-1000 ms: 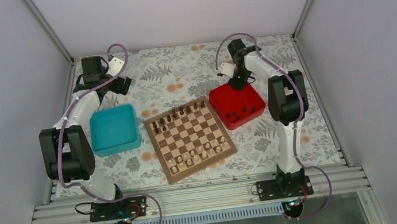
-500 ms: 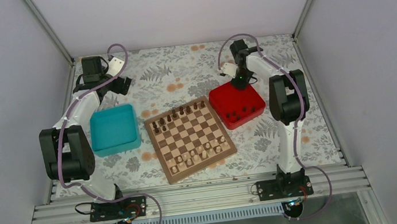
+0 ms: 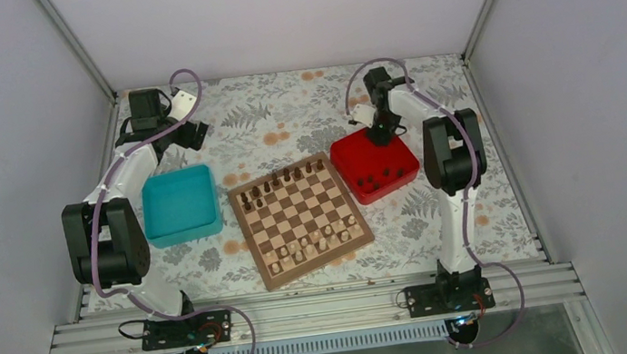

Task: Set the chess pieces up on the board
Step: Pick up the chess piece from the storage box, then place the chess piece on the chessboard.

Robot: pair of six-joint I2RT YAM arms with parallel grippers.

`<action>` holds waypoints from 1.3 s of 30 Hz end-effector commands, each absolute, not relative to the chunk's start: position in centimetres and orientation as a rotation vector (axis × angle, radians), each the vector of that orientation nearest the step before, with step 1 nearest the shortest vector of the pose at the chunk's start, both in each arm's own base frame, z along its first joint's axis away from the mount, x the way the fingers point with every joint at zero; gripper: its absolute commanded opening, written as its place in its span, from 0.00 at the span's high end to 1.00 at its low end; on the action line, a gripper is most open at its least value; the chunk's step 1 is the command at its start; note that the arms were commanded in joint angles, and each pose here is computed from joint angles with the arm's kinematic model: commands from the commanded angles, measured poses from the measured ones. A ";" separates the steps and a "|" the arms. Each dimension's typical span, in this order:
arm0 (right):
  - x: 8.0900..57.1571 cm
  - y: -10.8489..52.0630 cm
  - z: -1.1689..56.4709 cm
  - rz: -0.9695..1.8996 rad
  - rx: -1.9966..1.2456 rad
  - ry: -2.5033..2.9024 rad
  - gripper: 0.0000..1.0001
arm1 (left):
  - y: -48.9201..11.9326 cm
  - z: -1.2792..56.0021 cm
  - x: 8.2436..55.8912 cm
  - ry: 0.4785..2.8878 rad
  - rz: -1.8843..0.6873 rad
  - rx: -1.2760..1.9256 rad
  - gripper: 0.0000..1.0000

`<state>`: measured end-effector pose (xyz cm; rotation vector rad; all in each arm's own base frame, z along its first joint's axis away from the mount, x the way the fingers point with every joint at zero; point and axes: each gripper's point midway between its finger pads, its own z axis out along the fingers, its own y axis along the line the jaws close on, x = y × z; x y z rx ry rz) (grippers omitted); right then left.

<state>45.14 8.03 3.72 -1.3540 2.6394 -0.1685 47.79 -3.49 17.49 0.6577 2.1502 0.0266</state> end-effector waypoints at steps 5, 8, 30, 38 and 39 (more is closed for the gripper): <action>45.0 8.0 2.5 -0.124 -1.349 2.665 0.72 | -4.0 18.6 47.4 2.124 0.010 0.670 0.00; 44.8 7.9 2.4 -0.129 -1.354 2.673 0.82 | -4.0 18.6 47.4 2.124 0.008 0.670 0.00; 36.8 27.0 17.9 -0.075 -1.735 2.209 0.91 | -4.4 19.8 47.1 2.091 -0.011 0.677 0.00; 32.1 35.0 15.8 0.038 -1.959 2.058 0.91 | -4.3 20.0 47.1 2.092 -0.006 0.669 0.00; 31.6 35.6 15.2 0.052 -1.984 2.053 0.91 | -4.3 20.1 47.1 2.092 -0.006 0.669 0.00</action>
